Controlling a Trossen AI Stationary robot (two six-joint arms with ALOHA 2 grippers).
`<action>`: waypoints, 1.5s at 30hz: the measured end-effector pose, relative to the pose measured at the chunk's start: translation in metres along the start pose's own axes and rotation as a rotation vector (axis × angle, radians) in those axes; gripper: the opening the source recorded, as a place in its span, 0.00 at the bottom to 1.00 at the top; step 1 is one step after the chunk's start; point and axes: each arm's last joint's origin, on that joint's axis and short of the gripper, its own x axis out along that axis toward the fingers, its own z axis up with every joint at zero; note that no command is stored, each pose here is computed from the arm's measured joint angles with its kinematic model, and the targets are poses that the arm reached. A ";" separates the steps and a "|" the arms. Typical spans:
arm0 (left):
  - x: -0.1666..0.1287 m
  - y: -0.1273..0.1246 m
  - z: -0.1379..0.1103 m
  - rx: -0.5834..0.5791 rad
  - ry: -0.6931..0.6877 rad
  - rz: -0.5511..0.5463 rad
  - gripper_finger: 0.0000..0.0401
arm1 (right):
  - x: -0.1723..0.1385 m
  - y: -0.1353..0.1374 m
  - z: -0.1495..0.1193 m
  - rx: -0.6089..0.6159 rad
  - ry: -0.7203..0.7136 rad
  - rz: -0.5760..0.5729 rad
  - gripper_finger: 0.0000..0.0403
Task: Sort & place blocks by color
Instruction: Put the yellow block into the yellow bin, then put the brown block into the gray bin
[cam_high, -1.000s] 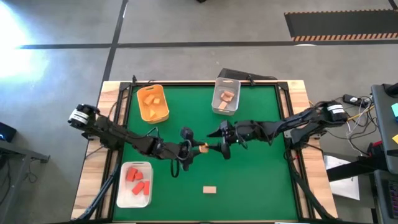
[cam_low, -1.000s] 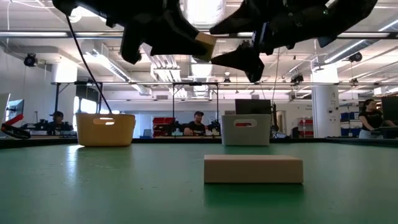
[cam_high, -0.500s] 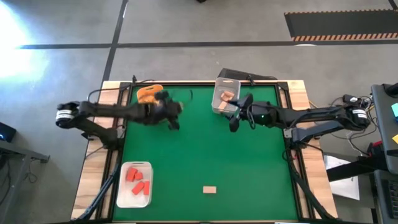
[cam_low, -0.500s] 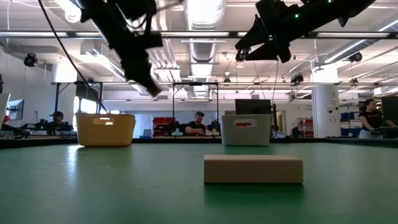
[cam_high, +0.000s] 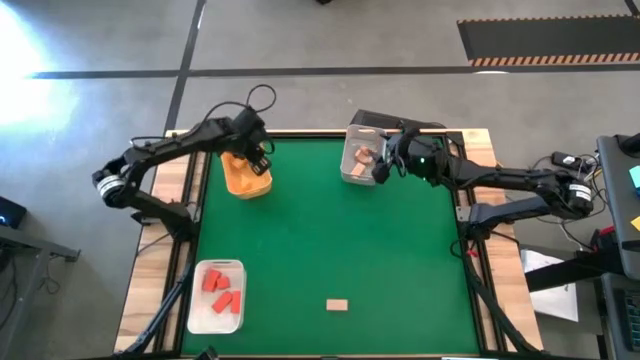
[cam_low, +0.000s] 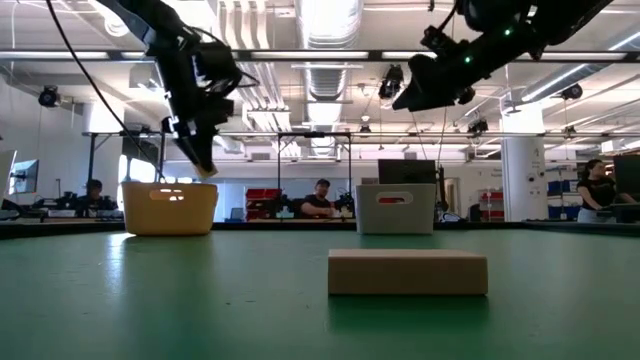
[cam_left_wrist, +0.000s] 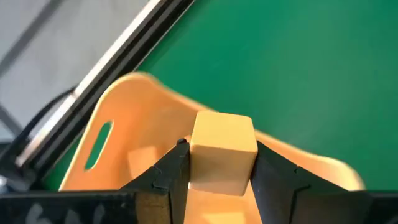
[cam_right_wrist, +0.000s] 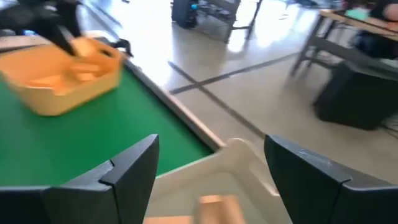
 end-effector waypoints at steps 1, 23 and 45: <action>0.002 0.002 0.001 -0.013 0.024 0.004 0.30 | 0.003 -0.006 -0.001 -0.002 0.003 -0.014 0.69; 0.029 -0.001 -0.006 -0.058 0.265 0.005 0.56 | 0.016 -0.033 -0.004 0.188 -0.013 0.190 0.67; -0.054 -0.136 0.001 0.276 -0.349 -0.220 0.60 | -0.036 0.097 -0.011 0.183 0.116 0.584 0.56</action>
